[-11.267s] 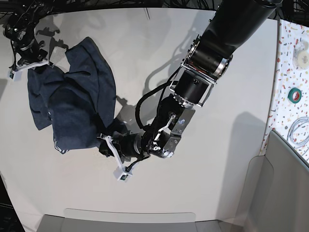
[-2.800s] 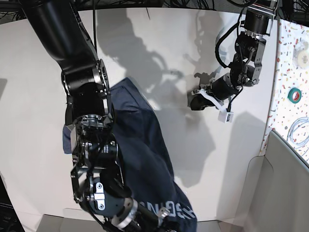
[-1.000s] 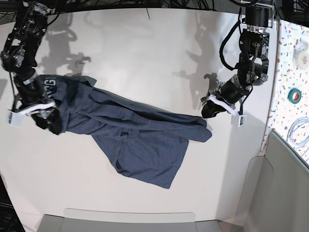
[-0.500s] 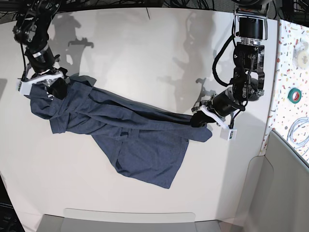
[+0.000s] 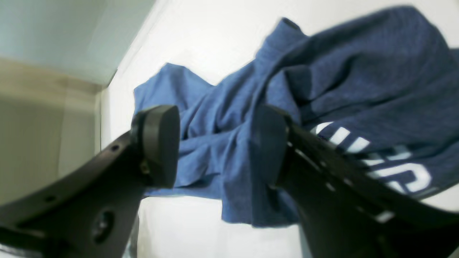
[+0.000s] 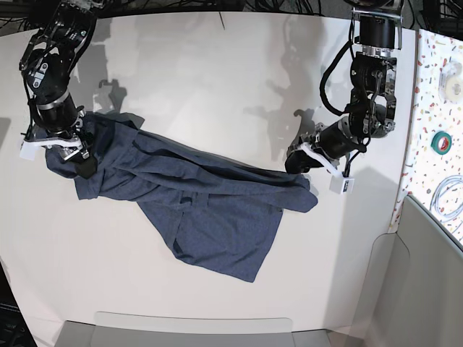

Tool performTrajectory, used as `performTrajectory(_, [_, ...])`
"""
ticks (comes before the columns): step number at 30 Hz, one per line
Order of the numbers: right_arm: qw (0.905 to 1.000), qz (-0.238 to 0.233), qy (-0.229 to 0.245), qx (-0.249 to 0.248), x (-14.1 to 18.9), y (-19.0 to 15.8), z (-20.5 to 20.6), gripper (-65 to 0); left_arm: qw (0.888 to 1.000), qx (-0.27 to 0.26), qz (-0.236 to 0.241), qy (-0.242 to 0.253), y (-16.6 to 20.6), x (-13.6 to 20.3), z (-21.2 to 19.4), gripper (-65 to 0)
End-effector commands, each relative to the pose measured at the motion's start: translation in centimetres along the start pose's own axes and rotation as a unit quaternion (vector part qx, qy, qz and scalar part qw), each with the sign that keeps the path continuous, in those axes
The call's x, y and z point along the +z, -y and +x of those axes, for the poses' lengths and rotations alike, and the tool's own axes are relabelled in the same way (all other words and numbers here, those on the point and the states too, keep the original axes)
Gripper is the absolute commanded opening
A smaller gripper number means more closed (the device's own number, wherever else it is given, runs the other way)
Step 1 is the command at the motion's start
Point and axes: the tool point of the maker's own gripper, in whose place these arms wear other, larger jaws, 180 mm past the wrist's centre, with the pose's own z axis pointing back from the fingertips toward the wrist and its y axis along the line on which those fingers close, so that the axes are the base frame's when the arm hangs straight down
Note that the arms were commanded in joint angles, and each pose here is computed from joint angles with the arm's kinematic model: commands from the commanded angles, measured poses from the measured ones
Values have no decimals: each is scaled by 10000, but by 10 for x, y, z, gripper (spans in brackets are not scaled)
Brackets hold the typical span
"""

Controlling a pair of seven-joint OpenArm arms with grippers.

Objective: Layout the t-shirt on the table in an organized manner, then fold the t-shirt properly
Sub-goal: 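Regrasp the shirt's shoulder and sleeve edges with both grippers, then pull the shirt taut, moving the left gripper away from the right gripper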

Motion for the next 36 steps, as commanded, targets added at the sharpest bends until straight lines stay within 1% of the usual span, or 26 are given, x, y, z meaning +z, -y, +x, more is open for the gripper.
performTrajectory(1, [9999,102,127,13,1,-6,8,-298,9996,-89,-99,239,6,3,19,-541])
performTrajectory(9, [9991,-237,44,-349,0,13,2,-298,9999,-51,11,136,-4,8,7,-541])
performTrajectory(14, [9978,-358,-134,-545,-12,26,-8,-305,9999,-45,18,148,-5,8,8,-541])
performTrajectory(15, [9976,-354,-167,-570,-15,27,-10,-334,9999,-45,18,148,-5,8,8,-540])
performTrajectory(16, [9977,-324,-202,-559,-17,27,-12,-392,9999,-42,22,154,-5,9,8,-539])
performTrajectory(17, [9983,-231,-233,-491,-19,22,-13,-487,9999,-46,20,161,-5,8,9,-539])
performTrajectory(18, [9983,-209,-251,-473,-20,20,-14,-599,9998,-62,22,184,-5,9,12,-538])
performTrajectory(19, [9982,-225,-258,-493,-20,21,-15,-650,9998,-65,44,200,-6,9,14,-538])
performTrajectory(20, [9980,-240,-302,-504,-20,21,-16,-650,9997,-92,95,211,-10,12,17,-537])
performTrajectory(21, [9976,-240,-394,-513,-19,21,-19,-650,9993,-101,139,340,-13,15,28,-533])
performTrajectory(22, [9973,-217,-471,-525,-19,20,-20,-639,9982,-75,161,578,-14,18,48,-520])
performTrajectory(23, [9971,-212,-513,-528,-19,19,-21,-650,9963,93,257,820,-20,21,67,-503])
performTrajectory(24, [9969,-203,-533,-535,-20,19,-22,-650,9941,340,376,956,-29,23,77,-484])
performTrajectory(26, [9968,-181,-549,-547,-20,18,-23,-650,9881,863,602,1118,-50,22,93,-446])
performTrajectory(29, [9968,-176,-552,-542,-20,17,-23,-650,9832,1320,741,1016,-71,9,98,-418])
performTrajectory(33, [9968,-176,-552,-542,-20,17,-23,-650,9765,1830,885,721,-95,-7,84,-418])
performTrajectory(36, [9969,-170,-547,-541,-20,17,-22,-650,9752,1912,900,658,-98,-9,79,-418])
